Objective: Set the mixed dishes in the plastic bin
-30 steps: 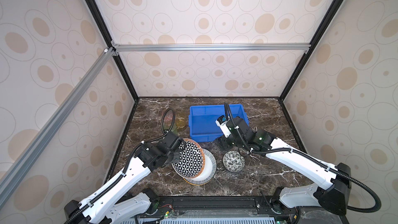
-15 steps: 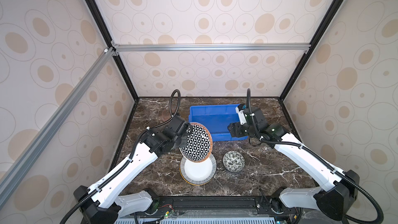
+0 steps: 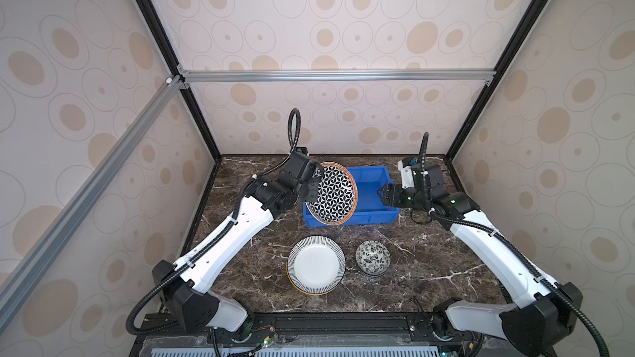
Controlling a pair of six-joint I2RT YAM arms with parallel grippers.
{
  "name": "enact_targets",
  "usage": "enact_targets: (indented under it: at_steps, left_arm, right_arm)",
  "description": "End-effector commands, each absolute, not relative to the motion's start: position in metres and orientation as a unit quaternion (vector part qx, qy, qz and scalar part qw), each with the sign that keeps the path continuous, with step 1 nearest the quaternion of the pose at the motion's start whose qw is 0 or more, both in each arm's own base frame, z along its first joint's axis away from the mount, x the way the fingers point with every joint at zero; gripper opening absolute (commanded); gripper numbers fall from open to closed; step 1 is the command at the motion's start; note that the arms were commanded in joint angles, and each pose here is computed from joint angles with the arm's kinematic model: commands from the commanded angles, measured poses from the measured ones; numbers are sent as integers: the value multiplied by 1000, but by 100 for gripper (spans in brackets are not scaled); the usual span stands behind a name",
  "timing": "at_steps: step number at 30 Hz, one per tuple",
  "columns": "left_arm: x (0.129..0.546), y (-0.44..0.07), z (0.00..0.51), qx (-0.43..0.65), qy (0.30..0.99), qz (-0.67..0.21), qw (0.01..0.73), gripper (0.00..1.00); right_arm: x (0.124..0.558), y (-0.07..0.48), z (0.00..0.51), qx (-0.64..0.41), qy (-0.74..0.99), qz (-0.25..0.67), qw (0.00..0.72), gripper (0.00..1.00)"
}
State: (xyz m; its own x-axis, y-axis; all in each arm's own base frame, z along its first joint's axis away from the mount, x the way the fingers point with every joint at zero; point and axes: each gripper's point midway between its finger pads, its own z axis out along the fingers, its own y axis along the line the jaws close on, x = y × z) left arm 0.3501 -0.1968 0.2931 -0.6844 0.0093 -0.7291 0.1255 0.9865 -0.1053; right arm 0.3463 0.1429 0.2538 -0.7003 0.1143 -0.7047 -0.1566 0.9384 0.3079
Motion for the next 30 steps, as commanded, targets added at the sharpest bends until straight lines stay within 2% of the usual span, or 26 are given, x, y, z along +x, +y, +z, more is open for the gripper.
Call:
enact_targets:
  at_steps: [1,13,30]
  left_arm:
    - [381,-217,349,36,873,-137,466,0]
    - [448,-247,338,56,872,-175,454,0]
    - [493,-237,257,25,894,-210,395,0]
  right_arm:
    - [348,137,253,2,906,183,381,82]
    - [356,119,250,18,911,166,378,82]
    - [358,125,244,15,913,179,365,82]
